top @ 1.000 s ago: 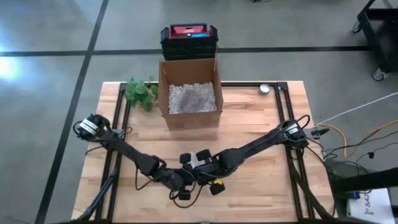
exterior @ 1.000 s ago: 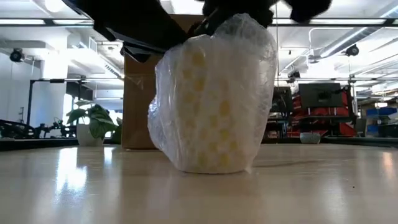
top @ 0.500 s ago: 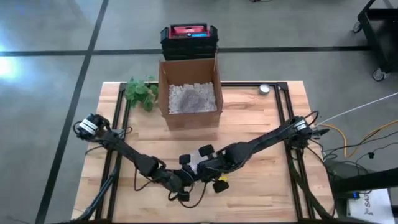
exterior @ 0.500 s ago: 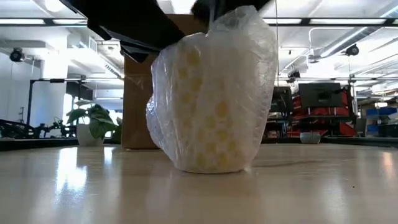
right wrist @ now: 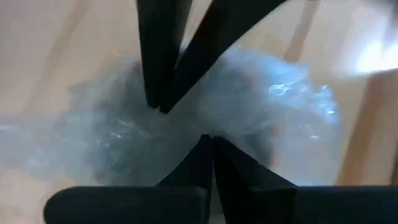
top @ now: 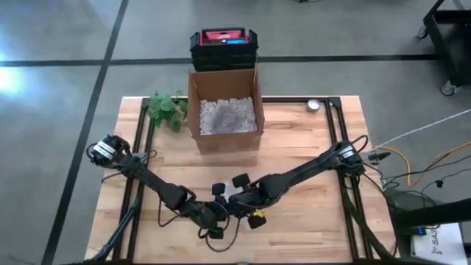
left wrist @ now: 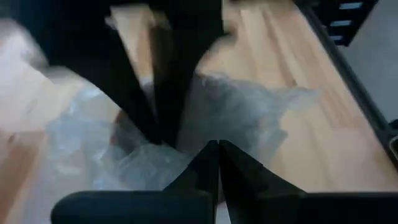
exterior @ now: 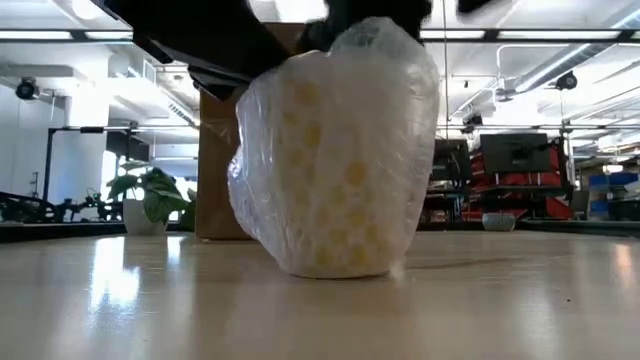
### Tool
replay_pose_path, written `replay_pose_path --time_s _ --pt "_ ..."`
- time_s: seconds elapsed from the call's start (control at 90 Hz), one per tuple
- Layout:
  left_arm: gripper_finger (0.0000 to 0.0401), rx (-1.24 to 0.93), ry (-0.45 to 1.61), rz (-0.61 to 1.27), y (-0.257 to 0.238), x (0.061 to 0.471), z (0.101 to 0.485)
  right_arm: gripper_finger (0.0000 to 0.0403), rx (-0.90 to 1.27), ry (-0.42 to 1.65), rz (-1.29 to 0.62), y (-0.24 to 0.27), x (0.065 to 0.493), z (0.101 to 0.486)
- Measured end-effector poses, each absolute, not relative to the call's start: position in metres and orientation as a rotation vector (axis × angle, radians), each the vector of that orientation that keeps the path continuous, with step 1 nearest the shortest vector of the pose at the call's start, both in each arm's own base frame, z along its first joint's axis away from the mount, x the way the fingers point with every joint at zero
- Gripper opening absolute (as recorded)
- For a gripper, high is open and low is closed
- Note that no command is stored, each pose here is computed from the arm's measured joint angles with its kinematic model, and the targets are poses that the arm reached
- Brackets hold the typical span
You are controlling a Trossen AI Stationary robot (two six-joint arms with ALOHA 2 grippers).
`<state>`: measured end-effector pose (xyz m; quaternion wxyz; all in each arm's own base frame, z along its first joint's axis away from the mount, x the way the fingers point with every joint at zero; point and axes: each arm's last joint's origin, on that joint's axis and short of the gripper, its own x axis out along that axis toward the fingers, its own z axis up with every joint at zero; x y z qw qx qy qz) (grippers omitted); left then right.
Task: Wrap mug
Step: Wrap the yellow mug using the bubble wrap
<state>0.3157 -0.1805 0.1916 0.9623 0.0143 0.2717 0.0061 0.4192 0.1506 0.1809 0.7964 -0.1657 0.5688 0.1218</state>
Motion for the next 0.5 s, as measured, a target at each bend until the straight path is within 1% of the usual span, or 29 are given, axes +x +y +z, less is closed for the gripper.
replay_pose_path --time_s 0.144,0.256,0.367,0.5 --pt "0.0 0.021 0.548 0.01 -0.18 0.316 0.192 0.0 -0.362 1.257 0.26 0.151 0.423 0.163" --pt "0.0 0.021 0.549 0.01 -0.18 0.316 0.192 0.0 -0.373 1.272 0.267 0.151 0.423 0.16" --pt "0.0 0.021 0.548 0.009 -0.18 0.316 0.192 0.0 -0.363 1.256 0.262 0.15 0.419 0.174" --pt "0.0 0.023 0.548 0.01 -0.18 0.316 0.192 0.0 -0.328 1.261 0.242 0.146 0.407 0.206"
